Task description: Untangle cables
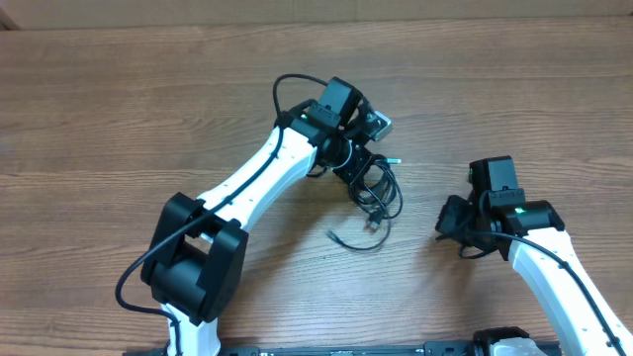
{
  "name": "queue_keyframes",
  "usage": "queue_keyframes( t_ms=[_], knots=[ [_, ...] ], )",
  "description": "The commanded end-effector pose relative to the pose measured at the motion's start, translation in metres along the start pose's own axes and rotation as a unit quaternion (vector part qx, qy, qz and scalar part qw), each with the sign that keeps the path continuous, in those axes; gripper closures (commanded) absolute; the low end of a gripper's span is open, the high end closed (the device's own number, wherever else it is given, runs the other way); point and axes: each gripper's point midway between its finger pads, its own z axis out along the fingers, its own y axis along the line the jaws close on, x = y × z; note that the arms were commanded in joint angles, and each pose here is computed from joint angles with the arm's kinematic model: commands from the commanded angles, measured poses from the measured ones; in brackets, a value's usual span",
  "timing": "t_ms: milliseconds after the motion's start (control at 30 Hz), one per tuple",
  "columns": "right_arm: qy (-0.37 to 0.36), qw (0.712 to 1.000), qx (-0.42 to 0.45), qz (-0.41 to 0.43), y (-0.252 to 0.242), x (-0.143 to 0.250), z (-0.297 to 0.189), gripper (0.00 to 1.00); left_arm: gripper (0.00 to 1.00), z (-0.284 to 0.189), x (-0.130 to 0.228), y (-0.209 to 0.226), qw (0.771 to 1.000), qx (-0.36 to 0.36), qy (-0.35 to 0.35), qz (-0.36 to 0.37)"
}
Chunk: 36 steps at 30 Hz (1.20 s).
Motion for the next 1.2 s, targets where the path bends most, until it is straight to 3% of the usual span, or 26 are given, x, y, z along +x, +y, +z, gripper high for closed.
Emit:
queue_keyframes(
  t_ms=[0,67,167,300,467,900,1167],
  knots=[
    [-0.029,0.999,0.005,0.011,0.001,-0.014,-0.002,0.88,0.96,0.004,0.003,-0.003,1.0,0.011,0.005,-0.004],
    [-0.018,0.997,-0.067,-0.039,0.028,-0.012,-0.004,0.82,0.96,0.004,0.002,-0.01,1.0,0.031,0.002,-0.004],
    [-0.008,0.968,-0.212,-0.138,0.08,-0.007,-0.019,0.66,0.96,0.005,0.002,-0.016,0.999,0.043,0.001,-0.001],
    [-0.027,0.948,-0.272,-0.166,0.103,-0.012,-0.031,0.64,0.96,0.006,0.002,-0.024,0.999,0.052,0.004,0.004],
    [-0.038,0.942,-0.267,-0.2,0.102,-0.013,-0.03,0.65,0.96,0.007,0.001,-0.044,0.996,0.091,0.002,0.011],
    [-0.028,0.961,-0.203,-0.185,0.081,-0.016,-0.007,0.71,0.96,0.007,0.0,-0.054,0.994,0.111,0.001,0.015],
    [-0.024,0.962,-0.202,-0.184,0.08,-0.015,-0.006,0.96,0.96,0.006,0.0,-0.056,0.993,0.119,-0.001,0.015]
  ],
)
